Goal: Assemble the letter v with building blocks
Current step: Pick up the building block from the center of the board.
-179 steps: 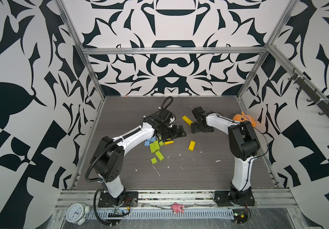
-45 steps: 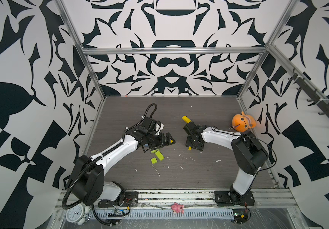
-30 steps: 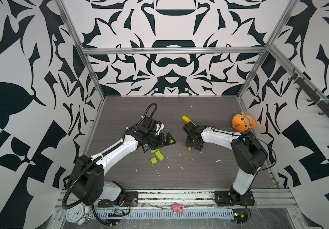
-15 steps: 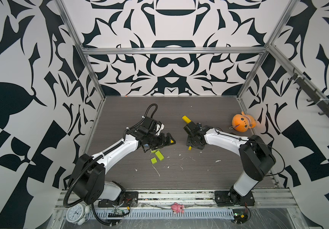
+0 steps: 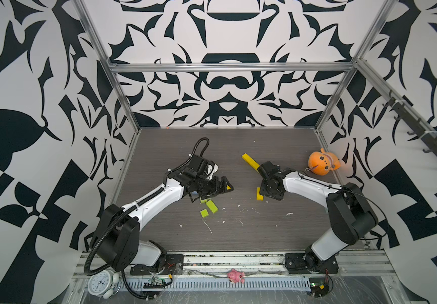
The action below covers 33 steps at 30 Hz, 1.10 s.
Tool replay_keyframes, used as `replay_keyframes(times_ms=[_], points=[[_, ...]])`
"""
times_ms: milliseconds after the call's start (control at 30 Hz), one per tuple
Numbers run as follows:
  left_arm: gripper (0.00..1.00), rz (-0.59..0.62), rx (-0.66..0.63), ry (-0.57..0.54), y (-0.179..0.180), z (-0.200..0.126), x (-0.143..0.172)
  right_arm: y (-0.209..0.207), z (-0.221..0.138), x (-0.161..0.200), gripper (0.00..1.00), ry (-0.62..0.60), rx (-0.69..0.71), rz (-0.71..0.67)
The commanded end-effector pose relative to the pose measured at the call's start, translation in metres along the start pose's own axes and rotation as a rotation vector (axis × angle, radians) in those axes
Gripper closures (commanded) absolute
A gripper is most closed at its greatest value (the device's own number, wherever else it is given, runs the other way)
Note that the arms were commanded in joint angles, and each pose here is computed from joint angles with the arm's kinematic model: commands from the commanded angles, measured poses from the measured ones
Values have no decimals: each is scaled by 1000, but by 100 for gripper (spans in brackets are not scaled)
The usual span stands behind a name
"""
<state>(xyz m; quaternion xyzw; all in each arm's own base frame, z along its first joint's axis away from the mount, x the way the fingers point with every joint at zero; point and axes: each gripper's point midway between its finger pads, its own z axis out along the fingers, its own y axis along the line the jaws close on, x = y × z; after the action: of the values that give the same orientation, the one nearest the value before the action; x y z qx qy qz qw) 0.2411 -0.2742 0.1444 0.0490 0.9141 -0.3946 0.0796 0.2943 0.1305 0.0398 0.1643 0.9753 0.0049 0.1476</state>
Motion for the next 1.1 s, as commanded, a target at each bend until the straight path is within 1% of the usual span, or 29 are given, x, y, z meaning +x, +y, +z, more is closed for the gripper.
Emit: replay_keyframes(times_ms=[0, 167, 267, 367, 533, 667, 733, 800, 867, 967, 1067], points=[[1, -2, 18, 6, -3, 1, -1, 11, -12, -7, 44, 2, -37, -42], [1, -11, 35, 5, -5, 3, -1, 33, -2, -4, 40, 49, -43, -92], [1, -7, 72, 2, -7, 4, 2, 41, 1, -4, 39, 56, -44, -102], [0, -20, 120, -8, -8, 7, 5, 45, 5, -4, 39, 59, -45, -102], [1, -36, 163, -15, -9, 11, 10, 43, 16, 2, 40, 83, -32, -107], [1, -28, 166, -32, -11, 9, 8, 38, 23, 8, 45, 98, -16, -109], [1, -24, 168, -37, -13, 8, 7, 37, 25, 9, 52, 96, -19, -105], [1, -26, 166, -36, -13, 9, 7, 34, 24, 8, 54, 84, -12, -103], [1, -27, 165, -36, -13, 9, 6, 35, 21, 5, 59, 77, -18, -95], [1, -27, 164, -36, -13, 10, 5, 39, 14, -6, 64, 66, -65, -48], [1, -19, 162, -38, -15, 9, 2, 34, 5, -30, 72, 47, -110, 40]])
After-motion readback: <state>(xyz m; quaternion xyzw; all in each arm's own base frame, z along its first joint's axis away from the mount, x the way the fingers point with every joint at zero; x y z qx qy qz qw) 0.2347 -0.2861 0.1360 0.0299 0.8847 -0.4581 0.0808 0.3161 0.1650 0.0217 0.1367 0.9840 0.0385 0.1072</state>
